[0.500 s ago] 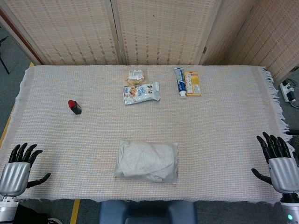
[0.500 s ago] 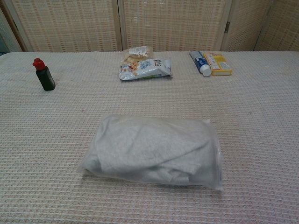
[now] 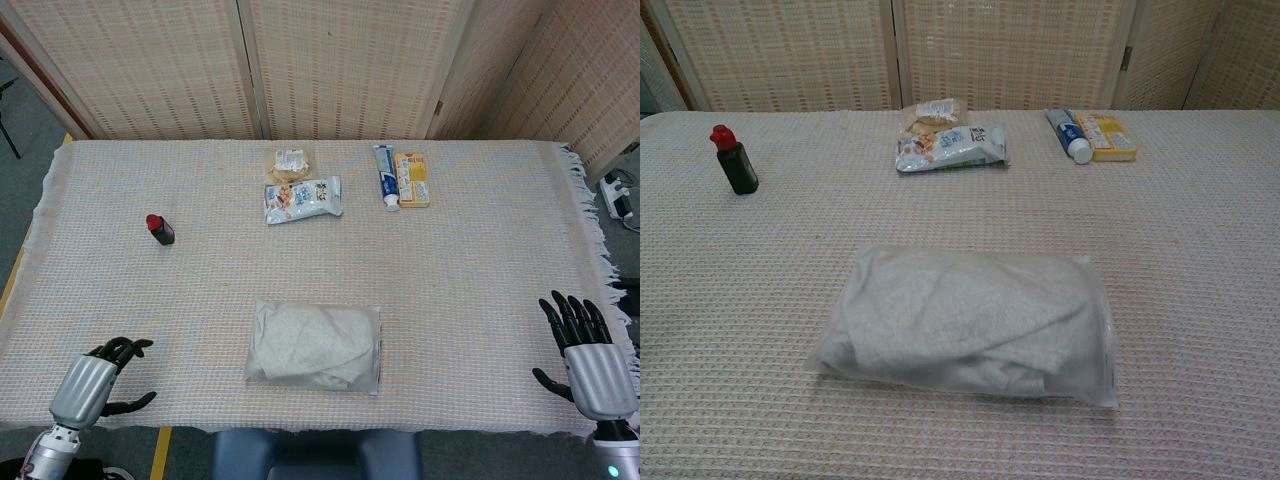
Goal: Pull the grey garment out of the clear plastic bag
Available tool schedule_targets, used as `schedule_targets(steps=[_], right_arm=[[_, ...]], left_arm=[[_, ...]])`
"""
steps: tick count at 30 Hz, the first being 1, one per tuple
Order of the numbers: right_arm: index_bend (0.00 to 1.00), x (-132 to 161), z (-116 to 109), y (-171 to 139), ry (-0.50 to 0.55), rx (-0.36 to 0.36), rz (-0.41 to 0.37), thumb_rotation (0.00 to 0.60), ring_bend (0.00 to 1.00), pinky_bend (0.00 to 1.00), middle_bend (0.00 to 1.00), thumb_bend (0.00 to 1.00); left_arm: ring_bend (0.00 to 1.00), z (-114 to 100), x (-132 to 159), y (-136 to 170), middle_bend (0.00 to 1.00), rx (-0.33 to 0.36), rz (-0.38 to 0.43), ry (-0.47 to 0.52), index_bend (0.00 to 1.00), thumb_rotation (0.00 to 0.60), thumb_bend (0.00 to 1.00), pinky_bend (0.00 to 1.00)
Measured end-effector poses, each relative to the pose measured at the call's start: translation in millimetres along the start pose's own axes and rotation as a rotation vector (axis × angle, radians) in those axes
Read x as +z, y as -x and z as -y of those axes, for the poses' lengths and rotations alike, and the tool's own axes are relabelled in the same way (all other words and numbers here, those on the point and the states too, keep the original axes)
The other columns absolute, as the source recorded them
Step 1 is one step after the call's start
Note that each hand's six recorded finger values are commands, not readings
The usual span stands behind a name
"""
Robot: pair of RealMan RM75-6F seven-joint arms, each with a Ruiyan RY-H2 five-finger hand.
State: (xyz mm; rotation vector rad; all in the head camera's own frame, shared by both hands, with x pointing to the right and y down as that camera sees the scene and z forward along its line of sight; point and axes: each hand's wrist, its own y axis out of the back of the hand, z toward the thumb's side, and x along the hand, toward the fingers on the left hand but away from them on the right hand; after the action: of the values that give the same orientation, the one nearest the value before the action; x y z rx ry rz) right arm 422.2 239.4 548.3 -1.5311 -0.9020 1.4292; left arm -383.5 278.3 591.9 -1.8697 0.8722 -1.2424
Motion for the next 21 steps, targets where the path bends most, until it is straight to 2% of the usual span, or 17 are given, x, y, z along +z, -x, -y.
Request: schedule_targets(steps=[1,4,12,21], right_arm=[[0.0,2,2,0,0.001,0.004,-0.004,0.6,0.0,0.0,0.0,0.07],[0.0,7,5,2,-0.002,0.009,-0.016,0.6,0.0,0.0,0.0,0.07],[0.0,14,12,3,-0.014,0.026,-0.027,0.6,0.0,0.0,0.0,0.07],[0.0,11,13,3,-0.021,0.045,-0.022,0.6,0.0,0.0,0.0,0.07]], left_arm=[[0.98,6,4,-2,1.0,0.004,0.019,0.014,0.54,0.6,0.2,0.99],[1.0,27,18,-8,1.0,0.023,0.075,0.055,0.62,0.6,0.21,1.0],[1.0,76,63,-31,1.0,0.08,0.195,0.078,0.61,0.6,0.22,1.0],[1.0,106,101,-49,1.0,0.163,0.279,0.018,0.54,0.6,0.23,1.0]])
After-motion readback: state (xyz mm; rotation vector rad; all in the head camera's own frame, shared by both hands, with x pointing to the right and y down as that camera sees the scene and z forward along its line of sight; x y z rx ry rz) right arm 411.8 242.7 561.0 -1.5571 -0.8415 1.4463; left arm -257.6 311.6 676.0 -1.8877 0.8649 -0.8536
